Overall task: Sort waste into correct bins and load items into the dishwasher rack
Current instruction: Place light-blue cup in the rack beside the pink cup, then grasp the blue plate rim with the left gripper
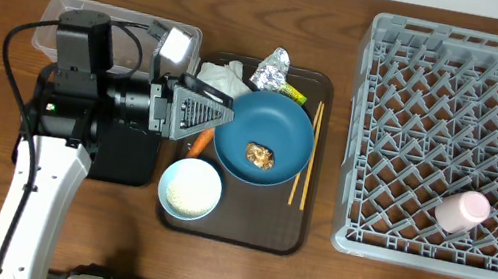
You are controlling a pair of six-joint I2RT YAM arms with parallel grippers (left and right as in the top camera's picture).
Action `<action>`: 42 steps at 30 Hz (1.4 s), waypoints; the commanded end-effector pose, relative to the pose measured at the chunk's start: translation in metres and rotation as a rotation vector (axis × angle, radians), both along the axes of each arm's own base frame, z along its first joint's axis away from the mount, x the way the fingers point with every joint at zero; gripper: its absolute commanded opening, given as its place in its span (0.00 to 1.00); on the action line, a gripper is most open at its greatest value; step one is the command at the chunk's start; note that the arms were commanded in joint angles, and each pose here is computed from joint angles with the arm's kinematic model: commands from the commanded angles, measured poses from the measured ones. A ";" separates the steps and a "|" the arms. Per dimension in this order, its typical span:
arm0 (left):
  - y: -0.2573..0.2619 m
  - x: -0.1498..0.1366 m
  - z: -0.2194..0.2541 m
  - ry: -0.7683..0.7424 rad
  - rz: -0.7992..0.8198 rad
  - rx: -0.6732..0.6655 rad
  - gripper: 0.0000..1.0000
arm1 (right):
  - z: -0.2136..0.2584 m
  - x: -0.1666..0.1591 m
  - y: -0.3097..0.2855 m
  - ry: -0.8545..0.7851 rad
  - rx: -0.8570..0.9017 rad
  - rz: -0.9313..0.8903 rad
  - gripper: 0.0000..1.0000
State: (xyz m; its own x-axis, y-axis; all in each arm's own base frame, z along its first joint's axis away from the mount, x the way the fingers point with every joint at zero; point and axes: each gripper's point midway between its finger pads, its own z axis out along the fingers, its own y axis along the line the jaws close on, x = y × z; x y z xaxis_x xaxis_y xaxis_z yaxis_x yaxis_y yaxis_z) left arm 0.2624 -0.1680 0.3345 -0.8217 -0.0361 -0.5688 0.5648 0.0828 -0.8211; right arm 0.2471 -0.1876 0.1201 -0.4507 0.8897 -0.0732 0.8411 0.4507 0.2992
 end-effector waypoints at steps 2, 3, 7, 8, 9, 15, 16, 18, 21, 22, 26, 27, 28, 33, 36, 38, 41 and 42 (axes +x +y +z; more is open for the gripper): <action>0.000 -0.003 0.006 -0.016 -0.012 -0.008 0.98 | -0.005 0.002 0.002 -0.005 0.064 -0.016 0.71; 0.000 -0.003 0.006 -0.016 -0.012 -0.008 0.98 | -0.005 0.002 0.002 -0.006 0.064 -0.024 0.76; 0.000 -0.003 0.006 -0.016 -0.012 -0.008 0.98 | 0.013 0.012 0.000 -0.070 0.070 -0.033 0.85; 0.000 -0.003 0.006 -0.016 -0.012 -0.008 0.98 | 0.023 0.018 0.001 -0.106 0.078 -0.026 0.87; 0.000 -0.003 0.006 -0.016 -0.012 -0.008 0.98 | 0.032 0.023 0.002 -0.135 0.081 -0.016 0.87; 0.001 0.007 -0.001 -0.015 0.042 0.032 0.98 | 0.105 0.054 0.033 -0.391 0.051 0.213 0.83; 0.002 0.011 -0.004 -0.014 0.070 0.053 0.98 | 0.118 0.058 0.044 -0.433 0.034 0.263 0.83; 0.007 0.027 -0.021 0.020 0.177 0.137 0.98 | 0.139 0.064 0.067 -0.503 -0.007 0.368 0.82; 0.022 0.047 -0.066 0.124 0.375 0.355 0.98 | 0.167 0.069 0.107 -0.588 -0.082 0.529 0.82; 0.027 0.047 -0.082 0.150 0.418 0.439 0.98 | 0.176 0.070 0.121 -0.621 -0.107 0.586 0.82; 0.046 0.042 -0.130 0.183 0.535 0.768 0.98 | 0.197 0.071 0.162 -0.685 -0.191 0.733 0.83; 0.053 0.042 -0.139 0.176 0.570 0.850 0.98 | 0.199 0.072 0.169 -0.689 -0.206 0.755 0.83; 0.058 0.042 -0.144 0.164 0.597 0.916 0.98 | 0.201 0.073 0.178 -0.701 -0.211 0.785 0.83; 0.057 0.045 -0.161 0.111 0.600 1.061 0.79 | 0.202 0.079 0.223 -0.733 -0.190 0.924 0.83; 0.058 0.050 -0.181 0.134 0.588 1.132 0.73 | 0.192 0.082 0.234 -0.690 -0.209 0.962 0.83; 0.056 0.053 -0.198 0.164 0.564 1.165 0.69 | 0.185 0.083 0.233 -0.649 -0.225 0.946 0.83; 0.052 0.060 -0.226 0.212 0.526 1.203 0.59 | 0.181 0.083 0.230 -0.618 -0.239 0.923 0.83; 0.051 0.063 -0.234 0.224 0.518 1.211 0.58 | 0.181 0.083 0.230 -0.619 -0.238 0.923 0.83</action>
State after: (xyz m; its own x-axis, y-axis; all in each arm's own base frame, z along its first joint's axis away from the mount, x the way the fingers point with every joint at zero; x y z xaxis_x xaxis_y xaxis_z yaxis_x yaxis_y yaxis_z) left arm 0.3170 -0.1227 0.1186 -0.9380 0.0410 -0.3443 0.1197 0.9703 -0.2105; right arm 0.3279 0.0499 0.3024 -0.7582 0.1582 -0.6325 -0.1484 0.9028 0.4037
